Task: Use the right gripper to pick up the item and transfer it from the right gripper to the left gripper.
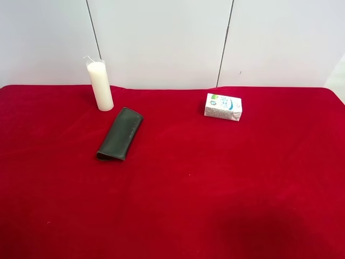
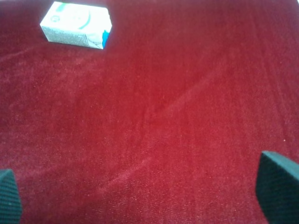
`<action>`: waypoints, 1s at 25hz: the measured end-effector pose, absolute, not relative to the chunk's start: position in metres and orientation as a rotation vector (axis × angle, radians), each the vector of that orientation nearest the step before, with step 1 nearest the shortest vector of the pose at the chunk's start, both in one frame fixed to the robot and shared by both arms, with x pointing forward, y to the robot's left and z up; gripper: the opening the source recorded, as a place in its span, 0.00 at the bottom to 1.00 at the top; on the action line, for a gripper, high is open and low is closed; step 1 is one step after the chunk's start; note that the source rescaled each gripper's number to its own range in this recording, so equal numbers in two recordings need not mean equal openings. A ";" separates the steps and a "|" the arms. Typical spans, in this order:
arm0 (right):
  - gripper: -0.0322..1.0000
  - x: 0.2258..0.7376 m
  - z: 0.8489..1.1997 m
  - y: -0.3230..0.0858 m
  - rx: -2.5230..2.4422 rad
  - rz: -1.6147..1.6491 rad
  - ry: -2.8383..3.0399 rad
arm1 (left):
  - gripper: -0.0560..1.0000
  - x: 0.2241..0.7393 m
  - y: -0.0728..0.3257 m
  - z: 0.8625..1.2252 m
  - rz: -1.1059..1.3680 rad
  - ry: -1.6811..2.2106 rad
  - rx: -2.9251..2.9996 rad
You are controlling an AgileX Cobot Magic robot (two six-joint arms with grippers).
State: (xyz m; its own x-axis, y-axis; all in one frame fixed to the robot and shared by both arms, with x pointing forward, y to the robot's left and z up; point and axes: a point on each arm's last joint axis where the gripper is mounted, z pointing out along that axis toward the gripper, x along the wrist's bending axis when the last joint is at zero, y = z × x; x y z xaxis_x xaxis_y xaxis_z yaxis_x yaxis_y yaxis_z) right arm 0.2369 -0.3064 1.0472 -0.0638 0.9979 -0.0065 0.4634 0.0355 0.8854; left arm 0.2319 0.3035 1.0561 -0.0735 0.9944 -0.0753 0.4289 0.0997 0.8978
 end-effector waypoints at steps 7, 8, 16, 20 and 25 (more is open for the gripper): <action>1.00 0.237 1.047 -0.306 1.509 0.970 1.615 | 1.00 0.232 0.303 1.056 0.939 1.612 1.434; 1.00 0.237 1.047 -0.306 1.509 0.970 1.615 | 1.00 0.232 0.303 1.056 0.940 1.608 1.440; 1.00 0.237 1.047 -0.306 1.509 0.970 1.615 | 1.00 0.232 0.297 1.056 0.916 1.529 1.515; 1.00 0.237 1.047 -0.306 1.509 0.970 1.615 | 1.00 0.232 0.297 1.056 0.916 1.528 1.515; 1.00 0.237 1.047 -0.306 1.509 0.970 1.615 | 1.00 0.232 0.297 1.056 0.919 1.525 1.519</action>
